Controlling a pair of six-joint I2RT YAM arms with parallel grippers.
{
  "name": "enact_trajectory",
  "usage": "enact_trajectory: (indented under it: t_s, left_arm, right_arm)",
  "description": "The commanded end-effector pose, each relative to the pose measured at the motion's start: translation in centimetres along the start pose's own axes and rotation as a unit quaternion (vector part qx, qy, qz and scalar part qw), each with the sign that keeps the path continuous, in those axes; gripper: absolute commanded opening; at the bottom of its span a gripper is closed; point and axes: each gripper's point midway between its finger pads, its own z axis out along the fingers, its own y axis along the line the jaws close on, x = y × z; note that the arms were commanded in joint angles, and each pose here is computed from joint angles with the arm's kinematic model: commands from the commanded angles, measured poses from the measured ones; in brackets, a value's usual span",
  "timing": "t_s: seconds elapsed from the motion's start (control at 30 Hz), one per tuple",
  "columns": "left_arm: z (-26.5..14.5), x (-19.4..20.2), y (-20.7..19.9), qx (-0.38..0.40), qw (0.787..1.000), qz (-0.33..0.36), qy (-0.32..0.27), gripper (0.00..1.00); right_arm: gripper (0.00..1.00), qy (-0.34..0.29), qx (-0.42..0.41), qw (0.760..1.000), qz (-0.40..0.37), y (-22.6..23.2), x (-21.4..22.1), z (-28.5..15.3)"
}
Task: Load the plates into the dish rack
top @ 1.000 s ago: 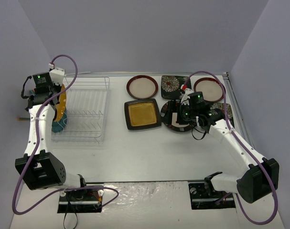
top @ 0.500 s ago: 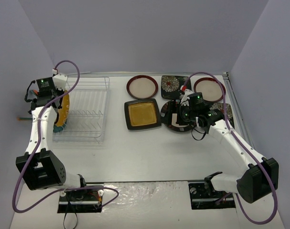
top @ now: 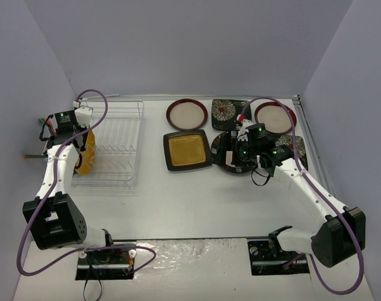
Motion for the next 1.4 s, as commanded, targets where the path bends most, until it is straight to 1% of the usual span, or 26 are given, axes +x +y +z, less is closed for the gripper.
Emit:
enact_trajectory:
  t_s: [0.0, 0.07, 0.2, 0.23, 0.27, 0.3, 0.37, 0.53, 0.6, 0.67, 0.8, 0.9, 0.93, 1.0, 1.1, 1.17, 1.3, 1.37]
  left_arm:
    - [-2.5, -4.9, 3.7, -0.072, 0.992, -0.037, -0.100, 0.28]
    - [-2.5, -4.7, 3.8, -0.076, 0.991, -0.042, -0.099, 0.35]
    - [-3.1, -4.8, 4.1, -0.084, 0.989, -0.058, -0.102, 0.44]
    - [-3.4, -5.0, 4.2, -0.084, 0.989, -0.064, -0.104, 0.48]
    - [-3.7, -5.1, 4.2, -0.083, 0.989, -0.069, -0.105, 0.54]
    - [-4.1, -5.2, 4.3, -0.083, 0.988, -0.074, -0.108, 0.63]
    - [-5.4, -5.9, 4.5, -0.081, 0.985, -0.089, -0.123, 0.74]
    - [-8.7, -7.3, 4.2, -0.059, 0.975, -0.157, -0.145, 0.88]
    - [-9.8, -7.7, 3.8, -0.047, 0.968, -0.196, -0.148, 0.93]
    - [-11.0, -7.9, 2.9, -0.021, 0.961, -0.232, -0.146, 0.97]
    - [-12.8, -8.0, 0.1, 0.049, 0.947, -0.280, -0.153, 0.97]
    - [-13.4, -7.1, -3.6, 0.118, 0.932, -0.312, -0.143, 0.97]
    - [-13.6, -6.9, -4.7, 0.131, 0.931, -0.310, -0.139, 0.97]
    - [-14.0, -6.5, -7.6, 0.164, 0.936, -0.285, -0.128, 0.97]
    - [-14.8, -5.7, -10.3, 0.202, 0.936, -0.264, -0.116, 0.97]
    - [-15.5, -5.5, -12.3, 0.231, 0.934, -0.248, -0.112, 0.97]
    - [-16.2, -4.6, -14.2, 0.257, 0.934, -0.220, -0.111, 0.97]
    - [-16.5, -4.3, -14.9, 0.263, 0.936, -0.208, -0.111, 0.97]
  right_arm:
    - [1.00, -0.034, 0.006, 0.999, 0.002, -0.3, -1.1, -0.4]
    - [1.00, -0.036, 0.008, 0.999, 0.009, -0.4, -1.0, -0.4]
    - [1.00, -0.040, 0.009, 0.999, 0.029, -0.5, -0.9, -0.4]
    - [1.00, -0.041, 0.011, 0.998, 0.038, -0.5, -0.9, -0.4]
    - [1.00, -0.044, 0.013, 0.998, 0.043, -0.6, -0.9, -0.4]
    - [1.00, -0.049, 0.020, 0.997, 0.049, -0.9, -1.0, -0.4]
    - [1.00, -0.060, 0.038, 0.995, 0.069, -1.7, -1.2, -0.4]
    - [1.00, -0.088, 0.078, 0.986, 0.117, -4.0, -1.7, -0.8]
    - [1.00, -0.101, 0.104, 0.978, 0.152, -6.4, -1.8, -1.2]
    - [1.00, -0.109, 0.122, 0.965, 0.203, -9.1, -1.6, -1.7]
    - [1.00, -0.137, 0.140, 0.944, 0.267, -12.9, -1.6, -2.5]
    - [1.00, -0.163, 0.139, 0.919, 0.330, -15.7, -1.3, -2.7]
    - [1.00, -0.173, 0.132, 0.912, 0.349, -16.4, -1.2, -2.7]
    - [0.99, -0.185, 0.129, 0.893, 0.389, -17.5, -0.7, -2.9]
    - [0.98, -0.220, 0.139, 0.874, 0.411, -19.7, -0.5, -3.5]
    - [0.97, -0.231, 0.156, 0.857, 0.434, -21.5, 0.8, -3.7]
    - [0.94, -0.262, 0.163, 0.826, 0.472, -23.5, 1.8, -4.1]
    - [0.93, -0.281, 0.168, 0.814, 0.480, -24.4, 1.9, -4.2]
